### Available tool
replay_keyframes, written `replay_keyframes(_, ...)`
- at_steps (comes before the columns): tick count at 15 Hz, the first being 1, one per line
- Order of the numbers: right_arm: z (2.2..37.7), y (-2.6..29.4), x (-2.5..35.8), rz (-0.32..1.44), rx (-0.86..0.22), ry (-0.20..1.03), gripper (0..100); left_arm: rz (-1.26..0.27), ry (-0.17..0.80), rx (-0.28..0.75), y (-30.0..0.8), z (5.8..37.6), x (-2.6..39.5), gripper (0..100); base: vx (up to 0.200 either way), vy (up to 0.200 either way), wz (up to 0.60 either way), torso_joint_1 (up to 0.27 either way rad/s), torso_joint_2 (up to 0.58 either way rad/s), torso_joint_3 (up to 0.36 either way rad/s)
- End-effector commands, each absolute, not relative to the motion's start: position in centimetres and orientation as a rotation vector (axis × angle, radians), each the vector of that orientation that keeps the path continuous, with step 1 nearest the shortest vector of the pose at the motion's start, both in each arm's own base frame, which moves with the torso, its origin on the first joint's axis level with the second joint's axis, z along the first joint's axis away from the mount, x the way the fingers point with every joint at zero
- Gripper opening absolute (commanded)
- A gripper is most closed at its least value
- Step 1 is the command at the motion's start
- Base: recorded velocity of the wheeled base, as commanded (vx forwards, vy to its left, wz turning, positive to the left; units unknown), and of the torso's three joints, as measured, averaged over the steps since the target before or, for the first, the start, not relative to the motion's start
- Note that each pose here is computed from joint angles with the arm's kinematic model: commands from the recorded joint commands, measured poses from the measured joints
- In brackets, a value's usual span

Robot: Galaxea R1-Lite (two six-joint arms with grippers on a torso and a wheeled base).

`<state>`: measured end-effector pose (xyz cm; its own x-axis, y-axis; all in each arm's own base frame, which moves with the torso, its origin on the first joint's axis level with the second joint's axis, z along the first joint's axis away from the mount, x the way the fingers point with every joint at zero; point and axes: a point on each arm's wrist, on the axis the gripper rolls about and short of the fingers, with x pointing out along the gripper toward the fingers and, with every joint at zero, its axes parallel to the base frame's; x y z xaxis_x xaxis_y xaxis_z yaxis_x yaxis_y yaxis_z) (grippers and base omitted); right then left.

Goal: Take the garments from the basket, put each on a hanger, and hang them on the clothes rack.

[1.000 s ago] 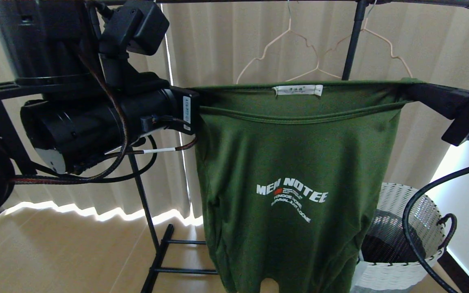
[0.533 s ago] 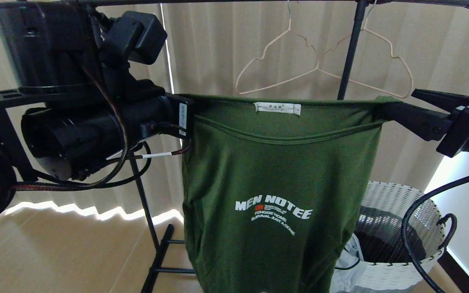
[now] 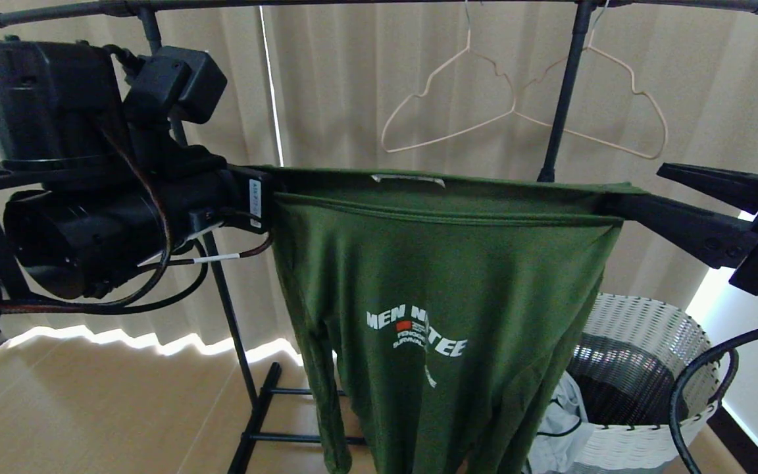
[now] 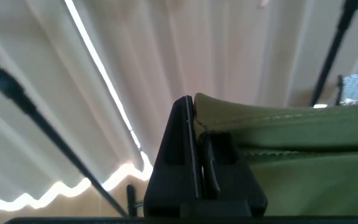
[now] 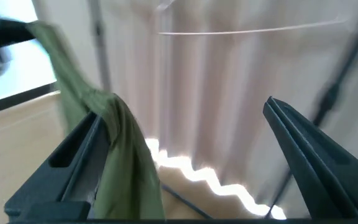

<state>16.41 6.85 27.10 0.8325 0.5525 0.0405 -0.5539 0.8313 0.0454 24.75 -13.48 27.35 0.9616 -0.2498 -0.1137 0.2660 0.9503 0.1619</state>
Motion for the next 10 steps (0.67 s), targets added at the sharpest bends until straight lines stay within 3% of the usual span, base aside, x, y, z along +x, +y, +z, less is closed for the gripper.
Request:
replay_keyframes(1, 27.1, 6.6, 15.8, 0.590, 0.057, -0.035, 100, -0.252, 0.108, 0.183, -13.2, 26.9, 24.8, 0, 0.000, 0.000, 0.00, 0.000, 0.00, 0.000)
replay_keyframes(8, 25.3, 6.2, 15.4, 0.566, 0.033, 0.032, 100, -0.227, 0.148, 0.203, -11.8, 25.7, 23.7, 0, 0.000, 0.000, 0.00, 0.000, 0.00, 0.000)
replay_keyframes(10, 23.8, 4.6, 15.8, 0.461, -0.068, 0.063, 100, -0.233, 0.175, 0.212, -10.6, 24.5, 21.4, 0, 0.000, 0.000, 0.00, 0.000, 0.00, 0.000)
